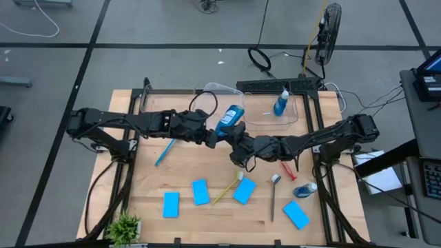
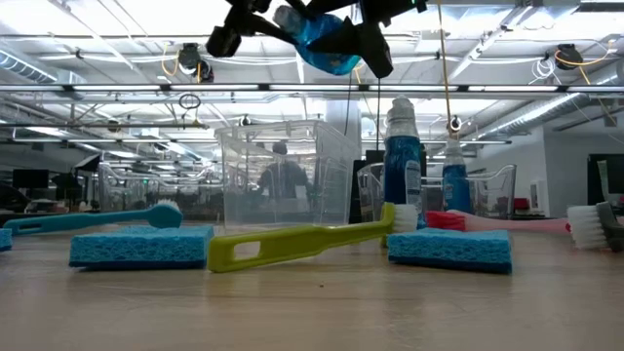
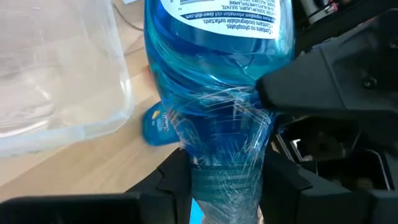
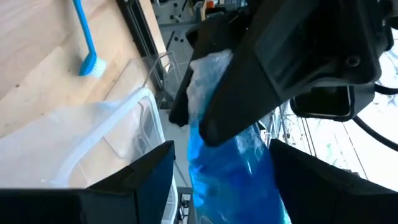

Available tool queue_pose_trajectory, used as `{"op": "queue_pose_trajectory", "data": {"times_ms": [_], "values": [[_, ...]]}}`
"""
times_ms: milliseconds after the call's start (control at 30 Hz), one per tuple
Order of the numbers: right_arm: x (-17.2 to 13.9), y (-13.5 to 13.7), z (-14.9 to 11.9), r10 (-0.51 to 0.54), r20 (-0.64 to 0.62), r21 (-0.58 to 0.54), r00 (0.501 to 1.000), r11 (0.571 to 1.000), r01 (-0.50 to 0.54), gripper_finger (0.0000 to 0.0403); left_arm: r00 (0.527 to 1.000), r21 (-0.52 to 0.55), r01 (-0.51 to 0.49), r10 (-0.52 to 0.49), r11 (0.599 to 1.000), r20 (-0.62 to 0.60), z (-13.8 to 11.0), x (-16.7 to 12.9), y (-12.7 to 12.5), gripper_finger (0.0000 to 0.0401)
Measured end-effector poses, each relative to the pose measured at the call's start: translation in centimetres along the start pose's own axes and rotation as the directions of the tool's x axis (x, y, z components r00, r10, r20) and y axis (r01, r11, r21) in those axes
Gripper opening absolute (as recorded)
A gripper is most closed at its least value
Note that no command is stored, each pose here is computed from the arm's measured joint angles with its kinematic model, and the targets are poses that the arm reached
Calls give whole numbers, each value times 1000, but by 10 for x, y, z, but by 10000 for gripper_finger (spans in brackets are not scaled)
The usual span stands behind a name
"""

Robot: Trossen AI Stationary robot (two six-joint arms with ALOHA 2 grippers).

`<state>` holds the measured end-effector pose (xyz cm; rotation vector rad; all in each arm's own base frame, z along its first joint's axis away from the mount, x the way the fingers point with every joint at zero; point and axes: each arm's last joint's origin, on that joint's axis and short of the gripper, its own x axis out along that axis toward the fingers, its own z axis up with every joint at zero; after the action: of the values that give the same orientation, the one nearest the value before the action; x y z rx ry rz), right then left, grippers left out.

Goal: Pick & Place Kitchen Sink Supplies
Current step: Put the blue soap dispenser into the right transparent bin

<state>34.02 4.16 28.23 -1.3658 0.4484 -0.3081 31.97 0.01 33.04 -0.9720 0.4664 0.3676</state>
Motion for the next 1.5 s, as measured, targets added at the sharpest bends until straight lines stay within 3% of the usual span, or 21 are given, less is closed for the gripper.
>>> {"op": "queue_pose_trajectory", "data": {"times_ms": [600, 933, 1167, 1400, 1500], "values": [[6, -1, -10, 3, -65, -79, 998, 997, -8, 244, 999, 2, 46, -46, 999, -13, -2, 5, -4, 137], [4, 0, -8, 7, -56, -81, 998, 997, -12, 181, 999, 3, 42, -42, 999, -10, -1, 6, -3, 137], [4, 0, -8, 1, -68, -45, 998, 999, -4, 171, 999, -1, 51, -51, 999, 5, 1, 6, -4, 136], [4, -2, -10, -26, -135, 12, 991, 1000, 28, 142, 995, 20, 78, -79, 997, 52, 5, 5, -7, 197], [4, -1, -10, -28, -157, 9, 987, 1000, 29, 116, 996, 23, 75, -76, 997, 52, 5, 5, -7, 202]]}}
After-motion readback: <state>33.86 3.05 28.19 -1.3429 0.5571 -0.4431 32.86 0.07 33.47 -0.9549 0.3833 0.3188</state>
